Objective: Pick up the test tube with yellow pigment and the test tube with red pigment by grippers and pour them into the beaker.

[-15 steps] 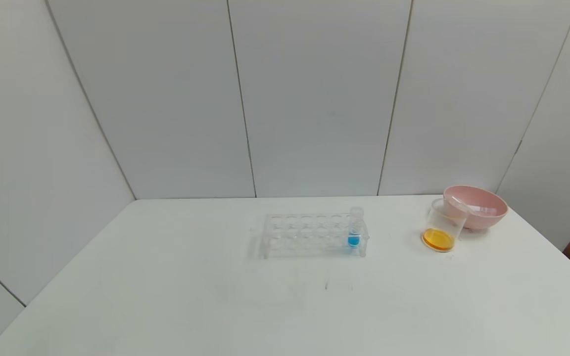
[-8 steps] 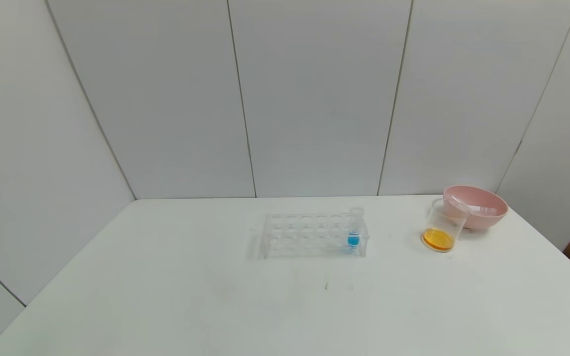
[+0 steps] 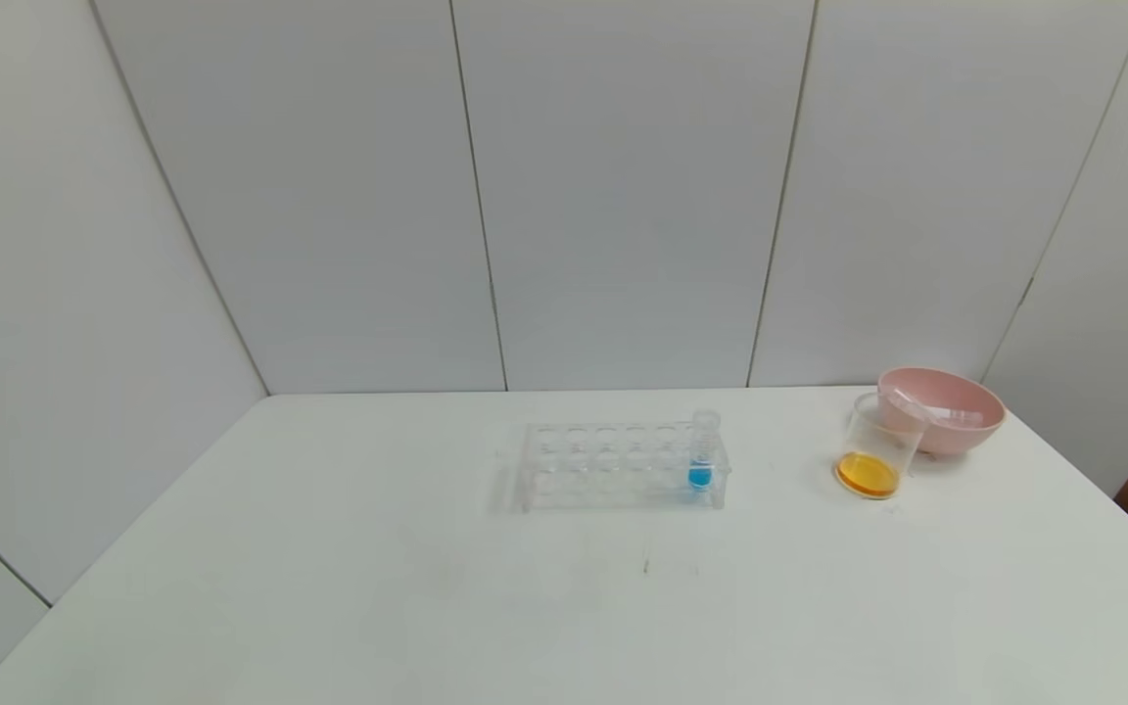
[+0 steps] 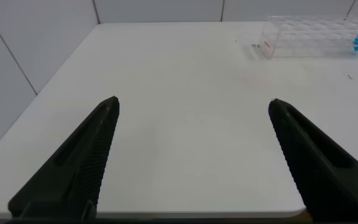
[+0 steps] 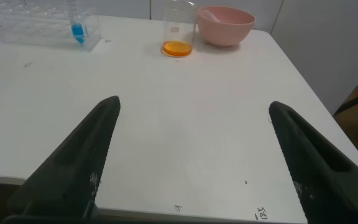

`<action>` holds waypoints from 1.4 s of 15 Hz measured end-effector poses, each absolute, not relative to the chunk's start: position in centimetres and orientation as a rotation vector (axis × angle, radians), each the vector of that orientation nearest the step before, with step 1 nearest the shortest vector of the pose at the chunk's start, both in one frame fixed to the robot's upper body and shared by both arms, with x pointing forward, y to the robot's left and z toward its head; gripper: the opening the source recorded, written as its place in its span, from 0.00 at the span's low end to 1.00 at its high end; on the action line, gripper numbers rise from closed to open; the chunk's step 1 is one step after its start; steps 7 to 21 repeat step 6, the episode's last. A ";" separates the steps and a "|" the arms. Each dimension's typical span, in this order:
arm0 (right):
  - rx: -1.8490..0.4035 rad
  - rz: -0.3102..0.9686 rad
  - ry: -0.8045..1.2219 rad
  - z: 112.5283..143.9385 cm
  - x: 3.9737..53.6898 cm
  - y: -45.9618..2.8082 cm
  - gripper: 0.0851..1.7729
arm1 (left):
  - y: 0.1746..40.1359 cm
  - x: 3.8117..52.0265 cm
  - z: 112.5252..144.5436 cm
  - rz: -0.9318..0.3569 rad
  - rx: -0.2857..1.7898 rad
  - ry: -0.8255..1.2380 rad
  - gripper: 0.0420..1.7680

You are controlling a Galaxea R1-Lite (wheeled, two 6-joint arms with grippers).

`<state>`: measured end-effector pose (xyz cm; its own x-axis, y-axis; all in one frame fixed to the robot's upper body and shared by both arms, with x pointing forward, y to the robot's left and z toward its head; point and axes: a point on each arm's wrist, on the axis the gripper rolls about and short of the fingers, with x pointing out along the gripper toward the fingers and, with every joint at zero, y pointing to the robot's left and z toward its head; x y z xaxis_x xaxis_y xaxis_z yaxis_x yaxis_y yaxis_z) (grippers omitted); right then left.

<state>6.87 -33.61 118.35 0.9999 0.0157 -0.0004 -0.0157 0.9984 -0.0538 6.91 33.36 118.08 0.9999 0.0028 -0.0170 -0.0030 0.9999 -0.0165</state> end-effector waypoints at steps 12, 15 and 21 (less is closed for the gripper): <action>-0.027 0.014 0.007 118.2 6.9 -33.6 0.96 | 33.4 6.9 118.1 0.003 -0.016 0.017 0.97; -0.027 0.014 0.007 118.2 6.9 -33.6 0.96 | 33.4 6.9 118.1 0.003 -0.016 0.017 0.97; -0.027 0.014 0.007 118.2 6.9 -33.6 0.96 | 33.4 6.9 118.1 0.003 -0.016 0.017 0.97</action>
